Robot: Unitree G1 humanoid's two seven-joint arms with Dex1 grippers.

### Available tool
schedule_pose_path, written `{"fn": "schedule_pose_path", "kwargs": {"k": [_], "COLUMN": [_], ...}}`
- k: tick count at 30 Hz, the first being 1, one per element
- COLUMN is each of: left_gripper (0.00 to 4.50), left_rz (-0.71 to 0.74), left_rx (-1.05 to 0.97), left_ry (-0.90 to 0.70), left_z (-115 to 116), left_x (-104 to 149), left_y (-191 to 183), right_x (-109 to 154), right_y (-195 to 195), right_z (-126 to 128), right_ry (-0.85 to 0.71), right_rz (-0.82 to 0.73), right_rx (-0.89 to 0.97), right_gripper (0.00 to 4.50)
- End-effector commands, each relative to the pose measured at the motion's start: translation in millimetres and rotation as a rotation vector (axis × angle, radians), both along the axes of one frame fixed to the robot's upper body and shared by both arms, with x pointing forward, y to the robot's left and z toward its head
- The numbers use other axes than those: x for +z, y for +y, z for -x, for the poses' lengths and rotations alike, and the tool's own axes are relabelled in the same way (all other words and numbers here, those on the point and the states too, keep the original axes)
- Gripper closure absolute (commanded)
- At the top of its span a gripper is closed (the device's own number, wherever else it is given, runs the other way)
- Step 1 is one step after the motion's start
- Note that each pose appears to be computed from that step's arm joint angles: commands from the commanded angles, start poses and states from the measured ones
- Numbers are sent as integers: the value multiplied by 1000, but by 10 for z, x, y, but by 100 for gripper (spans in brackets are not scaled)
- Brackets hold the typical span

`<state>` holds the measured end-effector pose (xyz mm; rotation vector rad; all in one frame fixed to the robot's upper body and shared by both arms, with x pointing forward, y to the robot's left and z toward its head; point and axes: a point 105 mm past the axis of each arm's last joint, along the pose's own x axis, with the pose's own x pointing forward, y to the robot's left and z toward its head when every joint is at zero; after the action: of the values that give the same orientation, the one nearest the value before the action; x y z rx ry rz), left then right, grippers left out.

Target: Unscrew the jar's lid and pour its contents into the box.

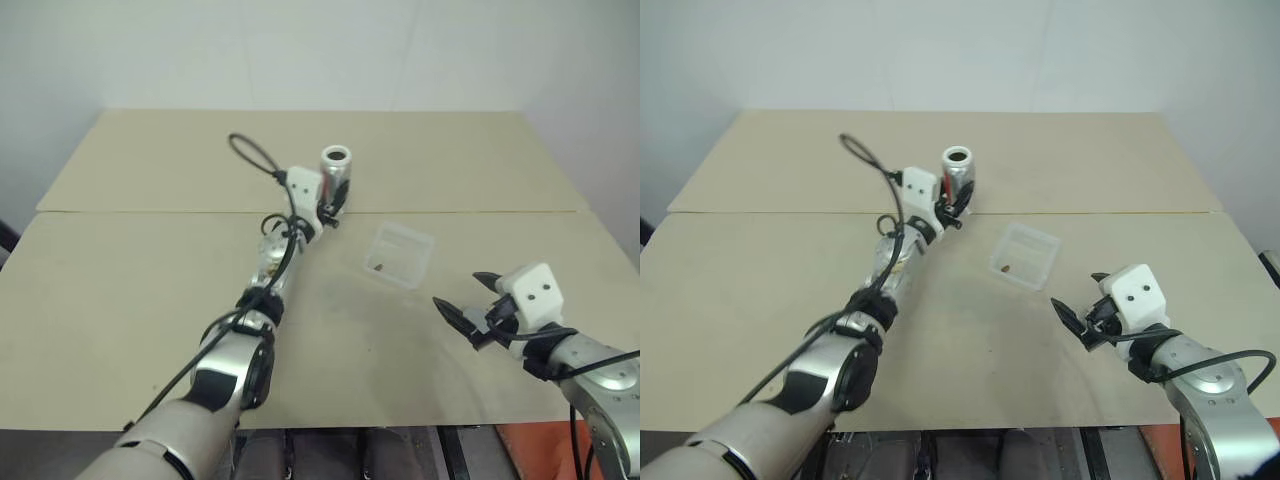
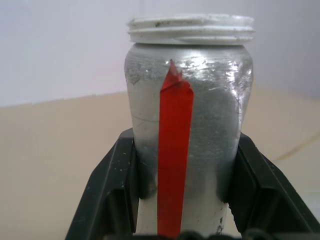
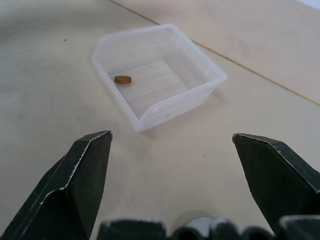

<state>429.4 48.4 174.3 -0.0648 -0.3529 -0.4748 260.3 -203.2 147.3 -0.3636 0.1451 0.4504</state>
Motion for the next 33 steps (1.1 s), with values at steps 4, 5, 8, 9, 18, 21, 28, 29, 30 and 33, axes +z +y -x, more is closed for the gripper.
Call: {"fn": "schedule_pose_path", "kwargs": {"k": [4, 5, 8, 9, 18, 21, 28, 29, 30, 33], "left_gripper": [254, 254, 254, 254, 254, 254, 182, 159, 127, 27], "left_rz": [93, 69, -20, -41, -136, -144, -139, -135, -135, -125], "left_rx": [97, 110, 115, 120, 189, 187, 164, 157, 159, 162], "left_ry": [-17, -7, -20, -19, 99, 128, 139, 133, 124, 101], "left_z": [384, 425, 503, 513, 458, 455, 507, 521, 528, 555], "left_x": [-35, -96, -179, -210, -585, -656, -729, -719, -709, -667], "left_y": [262, 288, 292, 290, 352, 355, 384, 384, 389, 411], "right_x": [68, 69, 66, 55, 14, 13, 1, 4, 6, 8], "right_y": [59, 60, 62, 63, 80, 74, 71, 73, 74, 79], "right_z": [-37, -48, -62, -66, -73, -66, -71, -75, -80, -98], "right_ry": [-48, -50, -53, -52, -45, -45, -45, -47, -48, -51], "right_rz": [16, 16, 15, 16, 38, 43, 51, 50, 50, 47], "right_rx": [44, 45, 48, 48, 55, 54, 55, 57, 58, 65], "right_gripper": [3, 3, 3, 3, 3, 3, 0, 0, 0, 0]}}
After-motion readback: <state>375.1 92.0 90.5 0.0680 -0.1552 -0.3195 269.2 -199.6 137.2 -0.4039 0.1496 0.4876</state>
